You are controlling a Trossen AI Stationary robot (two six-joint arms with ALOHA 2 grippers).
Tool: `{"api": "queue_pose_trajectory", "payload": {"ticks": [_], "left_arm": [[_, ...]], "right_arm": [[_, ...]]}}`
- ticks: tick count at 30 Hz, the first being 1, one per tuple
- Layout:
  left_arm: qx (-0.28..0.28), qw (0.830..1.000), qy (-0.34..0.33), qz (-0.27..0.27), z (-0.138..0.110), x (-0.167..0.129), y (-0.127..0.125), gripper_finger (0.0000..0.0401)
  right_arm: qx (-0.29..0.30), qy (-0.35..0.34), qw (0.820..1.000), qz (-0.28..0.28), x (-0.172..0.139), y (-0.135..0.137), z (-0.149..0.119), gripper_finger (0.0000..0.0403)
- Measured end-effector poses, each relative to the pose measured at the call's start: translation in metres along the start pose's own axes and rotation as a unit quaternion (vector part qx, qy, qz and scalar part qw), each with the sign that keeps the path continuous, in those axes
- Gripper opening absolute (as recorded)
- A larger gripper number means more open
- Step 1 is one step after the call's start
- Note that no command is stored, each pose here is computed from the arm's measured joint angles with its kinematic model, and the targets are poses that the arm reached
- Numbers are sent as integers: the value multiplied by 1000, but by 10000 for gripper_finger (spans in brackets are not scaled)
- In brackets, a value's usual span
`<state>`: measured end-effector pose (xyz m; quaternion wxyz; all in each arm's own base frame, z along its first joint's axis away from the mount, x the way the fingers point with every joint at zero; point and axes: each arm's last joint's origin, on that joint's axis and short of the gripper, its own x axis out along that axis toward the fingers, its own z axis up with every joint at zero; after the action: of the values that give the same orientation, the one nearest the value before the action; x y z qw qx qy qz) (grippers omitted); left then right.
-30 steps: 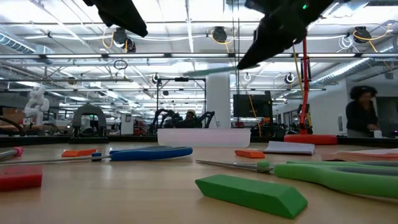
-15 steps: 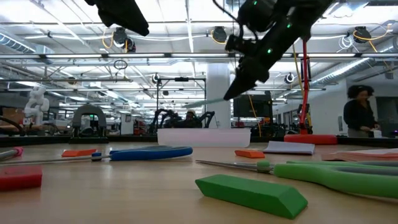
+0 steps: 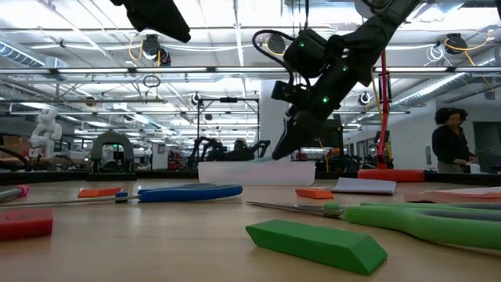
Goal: Pack school essentials
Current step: Put the blue pen into the supply box
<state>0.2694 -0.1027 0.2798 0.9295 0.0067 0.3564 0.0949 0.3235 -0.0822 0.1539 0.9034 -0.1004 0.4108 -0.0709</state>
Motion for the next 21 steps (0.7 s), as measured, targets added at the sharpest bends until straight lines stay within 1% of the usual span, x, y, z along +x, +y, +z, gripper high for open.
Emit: {"api": "queue_pose_trajectory", "payload": {"ticks": [5,9,14,17,21], "left_arm": [[6,1000,0,0,0,0,0,97],[9,1000,0,0,0,0,0,97],[9,1000,0,0,0,0,0,97],[9,1000,0,0,0,0,0,97],[9,1000,0,0,0,0,0,97]], "right_arm": [[1,1,1000,3,1,2,0,29],[3,-1,1000,28,1,3,-1,29],[8,-1,1000,29,1,3,-1,30],[8,-1,1000,28,1,3,-1,38],[8,-3,1000,27,1,3,0,63]]}}
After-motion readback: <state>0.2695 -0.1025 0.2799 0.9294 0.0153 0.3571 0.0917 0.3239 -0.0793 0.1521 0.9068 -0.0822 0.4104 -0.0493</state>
